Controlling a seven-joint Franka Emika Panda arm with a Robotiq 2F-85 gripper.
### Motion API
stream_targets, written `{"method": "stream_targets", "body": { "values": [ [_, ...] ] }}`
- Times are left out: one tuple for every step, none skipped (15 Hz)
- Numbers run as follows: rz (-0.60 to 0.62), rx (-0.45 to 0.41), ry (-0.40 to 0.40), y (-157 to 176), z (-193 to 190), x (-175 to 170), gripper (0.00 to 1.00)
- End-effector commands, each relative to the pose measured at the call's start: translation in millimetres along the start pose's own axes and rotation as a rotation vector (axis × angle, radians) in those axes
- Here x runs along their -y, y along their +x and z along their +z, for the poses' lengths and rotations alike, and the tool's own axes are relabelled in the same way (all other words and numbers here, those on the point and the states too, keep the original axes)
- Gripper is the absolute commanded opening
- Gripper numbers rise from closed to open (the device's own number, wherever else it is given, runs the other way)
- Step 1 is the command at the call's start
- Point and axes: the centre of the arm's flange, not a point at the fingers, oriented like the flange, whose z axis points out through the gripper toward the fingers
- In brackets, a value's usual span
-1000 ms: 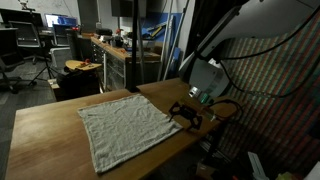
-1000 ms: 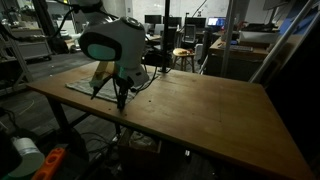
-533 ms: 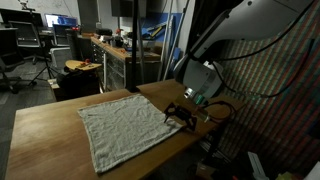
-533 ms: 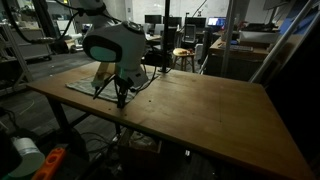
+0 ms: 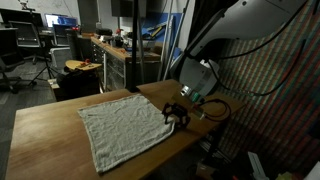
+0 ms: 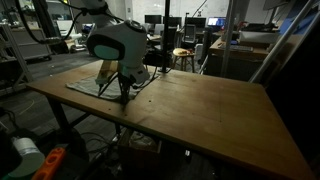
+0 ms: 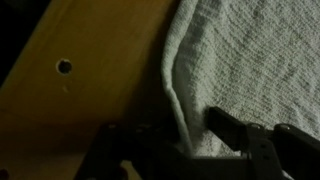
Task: Fold the cloth
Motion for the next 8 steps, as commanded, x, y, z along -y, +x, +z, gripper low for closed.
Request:
{"method": "stream_targets", "body": {
  "values": [
    [-0.008, -0.013, 0.005, 9, 6, 5, 0.09],
    [-0.011, -0.015, 0.005, 10, 5, 6, 0.01],
    [-0.012, -0.017, 0.005, 10, 5, 7, 0.0],
    [-0.019, -0.023, -0.003, 9, 3, 10, 0.0],
    [-0.025, -0.027, -0.014, 8, 3, 12, 0.0],
    [-0.035, -0.035, -0.046, 4, 0, 17, 0.02],
    [-0.044, -0.042, -0.079, 1, -2, 20, 0.0],
    [-0.058, -0.055, -0.118, -4, -6, 27, 0.0]
  ]
}}
